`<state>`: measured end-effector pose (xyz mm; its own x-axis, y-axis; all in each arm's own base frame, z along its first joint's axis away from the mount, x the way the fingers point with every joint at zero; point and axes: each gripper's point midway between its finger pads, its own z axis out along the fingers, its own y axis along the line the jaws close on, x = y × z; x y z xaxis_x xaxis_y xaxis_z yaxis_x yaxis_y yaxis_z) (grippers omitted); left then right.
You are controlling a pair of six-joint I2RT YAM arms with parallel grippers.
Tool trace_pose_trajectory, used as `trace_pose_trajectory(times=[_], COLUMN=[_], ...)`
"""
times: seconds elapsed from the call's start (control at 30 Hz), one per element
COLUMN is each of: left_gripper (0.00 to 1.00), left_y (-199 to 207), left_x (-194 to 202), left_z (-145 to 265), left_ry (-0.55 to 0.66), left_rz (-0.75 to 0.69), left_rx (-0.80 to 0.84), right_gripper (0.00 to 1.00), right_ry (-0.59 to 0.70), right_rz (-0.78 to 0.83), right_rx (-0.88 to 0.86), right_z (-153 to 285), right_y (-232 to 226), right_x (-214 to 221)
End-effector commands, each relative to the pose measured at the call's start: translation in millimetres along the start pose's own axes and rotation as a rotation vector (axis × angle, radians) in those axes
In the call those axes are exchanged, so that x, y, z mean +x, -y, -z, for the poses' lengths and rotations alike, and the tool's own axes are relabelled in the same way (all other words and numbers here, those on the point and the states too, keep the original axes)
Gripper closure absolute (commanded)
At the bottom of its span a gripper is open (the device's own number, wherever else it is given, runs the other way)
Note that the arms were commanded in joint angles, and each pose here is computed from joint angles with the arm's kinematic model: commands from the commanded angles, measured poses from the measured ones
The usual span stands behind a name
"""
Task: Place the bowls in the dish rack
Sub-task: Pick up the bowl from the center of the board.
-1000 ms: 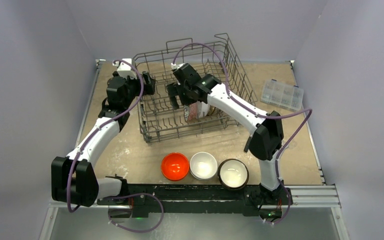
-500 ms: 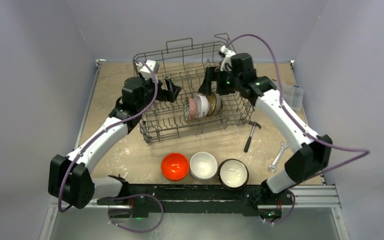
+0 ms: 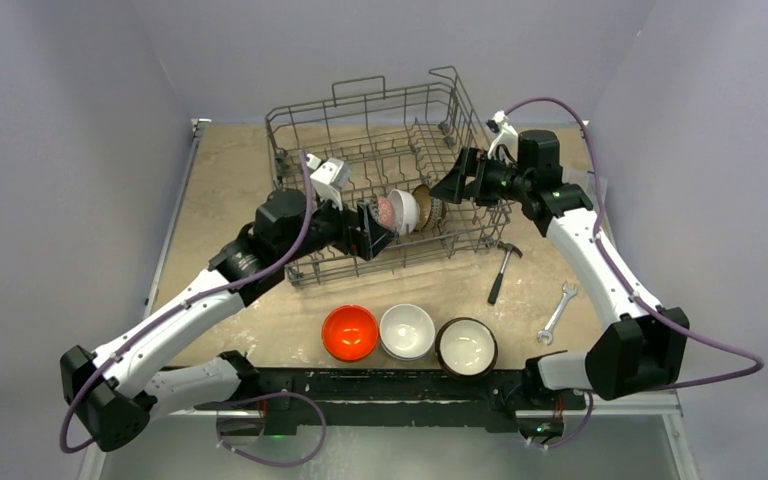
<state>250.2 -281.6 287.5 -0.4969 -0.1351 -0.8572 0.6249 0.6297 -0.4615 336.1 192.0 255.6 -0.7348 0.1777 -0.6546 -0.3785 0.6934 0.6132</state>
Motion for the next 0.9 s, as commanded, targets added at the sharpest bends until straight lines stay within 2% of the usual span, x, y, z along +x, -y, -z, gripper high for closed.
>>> trace_pose_trajectory(times=[0.0, 0.2, 0.4, 0.6, 0.87], left_gripper=[0.14, 0.24, 0.26, 0.25, 0.25], left_y=[6.1, 10.4, 1.5, 8.4, 44.5], left_x=[34.1, 82.5, 123.8, 119.6, 117.2], left_z=[20.0, 41.7, 56.2, 49.8, 28.0], left_ry=[-0.124, -0.275, -0.381, -0.358, -0.322], left_rz=[0.083, 0.119, 0.084, 0.024, -0.081], left_rx=[-0.03, -0.041, -0.066, -0.022, 0.162], right_gripper=[0.05, 0.05, 0.05, 0.05, 0.04], right_ry=[-0.003, -0.015, -0.018, 0.011, 0.115], right_rz=[0.009, 0.006, 0.011, 0.087, 0.147], right_rx=[-0.097, -0.109, -0.135, -0.205, -0.231], right_z=[10.3, 10.1, 12.0, 26.4, 51.7], right_y=[-20.6, -19.6, -24.8, -50.4, -77.9], right_x=[6.5, 14.1, 14.7, -3.5, -28.2])
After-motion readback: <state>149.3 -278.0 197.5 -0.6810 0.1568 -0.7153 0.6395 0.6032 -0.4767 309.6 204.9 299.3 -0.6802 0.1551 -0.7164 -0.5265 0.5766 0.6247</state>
